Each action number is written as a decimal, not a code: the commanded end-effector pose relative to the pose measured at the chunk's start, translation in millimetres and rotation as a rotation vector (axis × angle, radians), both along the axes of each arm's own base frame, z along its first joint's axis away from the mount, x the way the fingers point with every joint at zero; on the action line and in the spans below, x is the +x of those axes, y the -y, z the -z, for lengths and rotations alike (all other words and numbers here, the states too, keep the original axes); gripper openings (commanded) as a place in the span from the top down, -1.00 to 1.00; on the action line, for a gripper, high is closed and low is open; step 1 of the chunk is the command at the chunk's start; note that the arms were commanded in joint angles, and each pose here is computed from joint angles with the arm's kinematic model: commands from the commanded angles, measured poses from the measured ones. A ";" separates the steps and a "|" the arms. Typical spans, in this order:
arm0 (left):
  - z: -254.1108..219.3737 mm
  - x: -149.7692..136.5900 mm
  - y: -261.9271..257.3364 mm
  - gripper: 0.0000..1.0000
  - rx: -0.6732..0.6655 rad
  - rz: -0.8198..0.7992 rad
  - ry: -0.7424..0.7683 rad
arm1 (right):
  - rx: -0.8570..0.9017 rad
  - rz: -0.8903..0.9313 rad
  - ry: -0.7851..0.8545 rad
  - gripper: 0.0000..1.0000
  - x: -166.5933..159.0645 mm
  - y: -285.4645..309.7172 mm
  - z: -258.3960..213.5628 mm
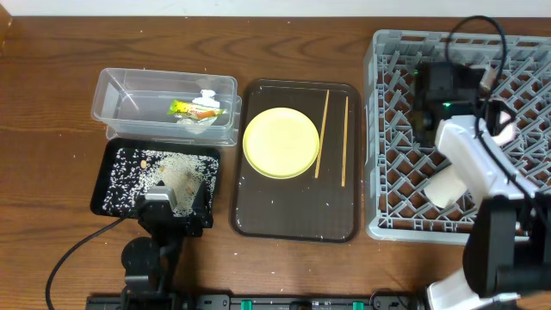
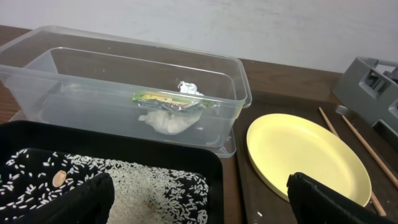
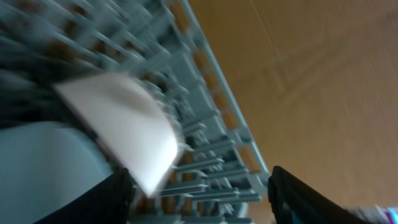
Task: Sort waste into correct bins and load items into the dishwasher rack
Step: 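Lower the pink bowl into the rack and open the right gripper, then move the right gripper to the yellow plate and grasp its edge, then lift the yellow plate with the right gripper and stand it in the rack, then move the right gripper to the chopsticks and grasp one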
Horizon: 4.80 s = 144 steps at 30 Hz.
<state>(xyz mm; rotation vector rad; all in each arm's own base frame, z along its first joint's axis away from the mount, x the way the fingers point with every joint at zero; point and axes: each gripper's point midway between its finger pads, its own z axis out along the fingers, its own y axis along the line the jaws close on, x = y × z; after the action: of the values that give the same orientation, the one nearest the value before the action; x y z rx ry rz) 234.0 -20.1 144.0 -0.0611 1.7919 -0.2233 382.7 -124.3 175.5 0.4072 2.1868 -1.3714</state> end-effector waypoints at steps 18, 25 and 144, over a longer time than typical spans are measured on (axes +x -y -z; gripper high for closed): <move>11.2 0.1 0.2 -0.82 0.014 0.006 -0.019 | 1.206 -0.781 -0.243 -0.10 -78.6 -339.5 37.0; 11.3 0.0 0.2 -0.82 0.014 0.006 -0.020 | 1.356 -0.415 -0.313 0.17 -80.9 -360.8 118.2; 11.3 0.0 0.2 -0.82 0.014 0.006 -0.020 | 0.092 -0.653 0.471 -0.43 96.6 -162.9 -114.1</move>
<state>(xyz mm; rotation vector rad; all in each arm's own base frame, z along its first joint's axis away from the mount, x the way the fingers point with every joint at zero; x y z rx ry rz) 234.1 -20.1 144.5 -0.0608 1.7892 -0.2233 485.2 -13.1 261.6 0.1066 1.7973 -0.9497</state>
